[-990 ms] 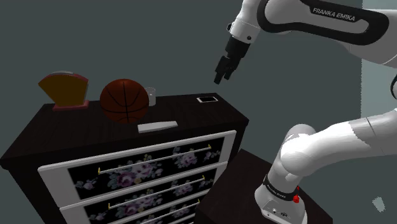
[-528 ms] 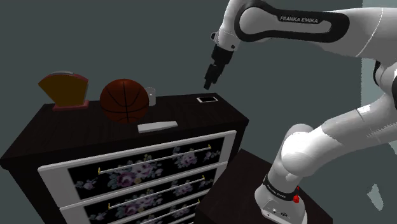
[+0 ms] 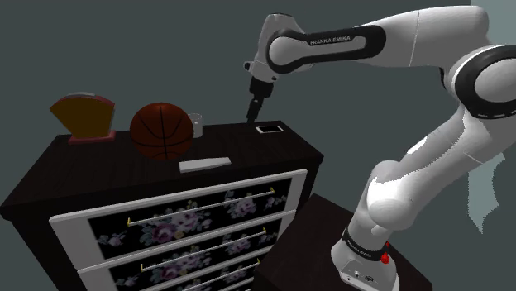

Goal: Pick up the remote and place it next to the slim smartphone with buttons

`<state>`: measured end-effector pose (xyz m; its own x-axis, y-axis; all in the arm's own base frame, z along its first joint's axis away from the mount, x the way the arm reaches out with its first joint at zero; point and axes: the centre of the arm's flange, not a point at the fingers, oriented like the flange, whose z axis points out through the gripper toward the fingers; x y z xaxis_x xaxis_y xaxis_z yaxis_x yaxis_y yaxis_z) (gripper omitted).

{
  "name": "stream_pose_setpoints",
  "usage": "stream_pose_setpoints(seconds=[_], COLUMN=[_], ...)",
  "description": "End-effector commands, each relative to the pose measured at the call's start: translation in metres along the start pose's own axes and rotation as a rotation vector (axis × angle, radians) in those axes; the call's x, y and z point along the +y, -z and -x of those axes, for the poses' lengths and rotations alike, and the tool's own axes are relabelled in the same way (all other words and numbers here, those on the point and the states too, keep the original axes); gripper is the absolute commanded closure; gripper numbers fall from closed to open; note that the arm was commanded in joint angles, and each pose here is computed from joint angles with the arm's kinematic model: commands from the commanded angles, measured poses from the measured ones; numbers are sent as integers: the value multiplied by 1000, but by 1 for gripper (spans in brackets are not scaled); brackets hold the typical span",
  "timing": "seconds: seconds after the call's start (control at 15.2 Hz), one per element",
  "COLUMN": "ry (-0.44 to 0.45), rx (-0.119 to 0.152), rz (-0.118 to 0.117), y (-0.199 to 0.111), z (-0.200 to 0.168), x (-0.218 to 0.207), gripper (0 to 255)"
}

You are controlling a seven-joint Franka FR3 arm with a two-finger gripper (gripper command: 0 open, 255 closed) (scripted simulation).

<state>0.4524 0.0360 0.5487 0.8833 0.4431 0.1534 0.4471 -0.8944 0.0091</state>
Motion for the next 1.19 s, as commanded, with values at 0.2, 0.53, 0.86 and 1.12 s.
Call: stream_pose_setpoints(seconds=[0.2, 0.53, 0.86, 1.12], ry=[156, 309, 462, 583], rx=[-37, -74, -112, -142], rz=[-17, -34, -50, -64], y=[-56, -109, -164, -209], z=[-47, -92, -135, -167], x=[14, 18, 15, 7], gripper=[0, 0, 0, 0])
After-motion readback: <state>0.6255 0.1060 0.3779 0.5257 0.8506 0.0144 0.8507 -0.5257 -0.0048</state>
